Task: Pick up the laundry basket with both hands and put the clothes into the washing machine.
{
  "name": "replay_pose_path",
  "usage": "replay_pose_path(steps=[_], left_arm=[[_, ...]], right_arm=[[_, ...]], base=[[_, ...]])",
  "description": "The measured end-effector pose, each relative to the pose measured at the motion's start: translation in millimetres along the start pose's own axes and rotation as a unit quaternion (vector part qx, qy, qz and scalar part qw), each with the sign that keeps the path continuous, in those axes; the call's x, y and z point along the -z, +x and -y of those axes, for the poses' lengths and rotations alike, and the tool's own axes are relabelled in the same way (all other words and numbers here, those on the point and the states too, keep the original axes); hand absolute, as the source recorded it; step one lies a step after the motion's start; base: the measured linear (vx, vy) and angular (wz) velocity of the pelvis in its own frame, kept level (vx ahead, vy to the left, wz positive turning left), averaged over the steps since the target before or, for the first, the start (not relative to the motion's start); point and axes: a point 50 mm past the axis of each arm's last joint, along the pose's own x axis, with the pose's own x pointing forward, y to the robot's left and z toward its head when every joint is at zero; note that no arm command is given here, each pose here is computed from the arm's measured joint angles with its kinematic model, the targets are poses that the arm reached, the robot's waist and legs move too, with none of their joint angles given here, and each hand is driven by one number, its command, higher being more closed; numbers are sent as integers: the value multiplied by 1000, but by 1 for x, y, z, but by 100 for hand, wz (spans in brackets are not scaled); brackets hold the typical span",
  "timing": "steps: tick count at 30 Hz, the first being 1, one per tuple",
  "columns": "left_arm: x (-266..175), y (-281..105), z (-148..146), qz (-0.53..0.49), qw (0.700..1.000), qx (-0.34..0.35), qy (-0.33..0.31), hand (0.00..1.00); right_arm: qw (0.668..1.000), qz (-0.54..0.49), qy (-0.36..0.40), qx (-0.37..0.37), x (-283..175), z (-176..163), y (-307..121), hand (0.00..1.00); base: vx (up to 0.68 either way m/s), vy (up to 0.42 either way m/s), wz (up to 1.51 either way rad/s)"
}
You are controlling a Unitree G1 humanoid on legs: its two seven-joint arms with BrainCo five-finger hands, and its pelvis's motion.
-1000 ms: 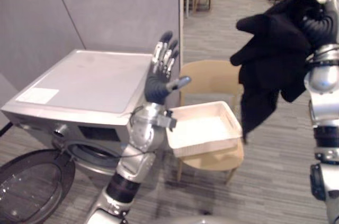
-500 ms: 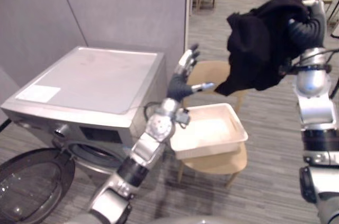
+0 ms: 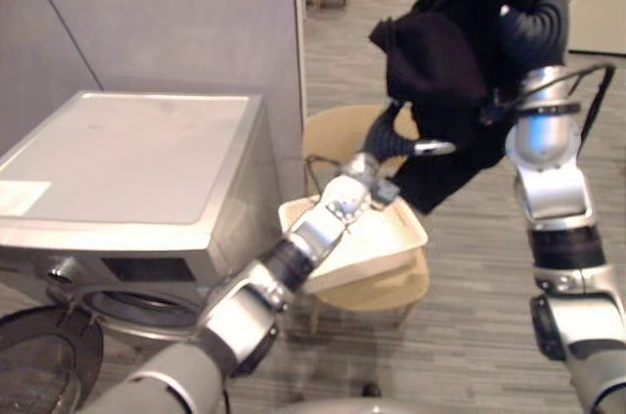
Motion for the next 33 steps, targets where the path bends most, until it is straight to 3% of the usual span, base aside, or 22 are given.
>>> replay_pose_path(steps=[12,23,24,33], left_arm=[[-21,22,3,25,999,-4,34,0],[-59,26,2,94,995,-16,-13,0],[-65,25,0,107,994,-20,-16,100],[-88,24,-14,155,986,-50,-40,100]], right_arm=[[997,39,66,-24,-25,-33,6,100],[993,79,89,-13,-41,-27,-8,100],[993,76,93,-9,-40,-26,-12,100],[996,40,74,34,-22,-5,-31,100]], base=[[-5,13,-21],[-1,4,-4],[0,0,0],[-10,-6,3]])
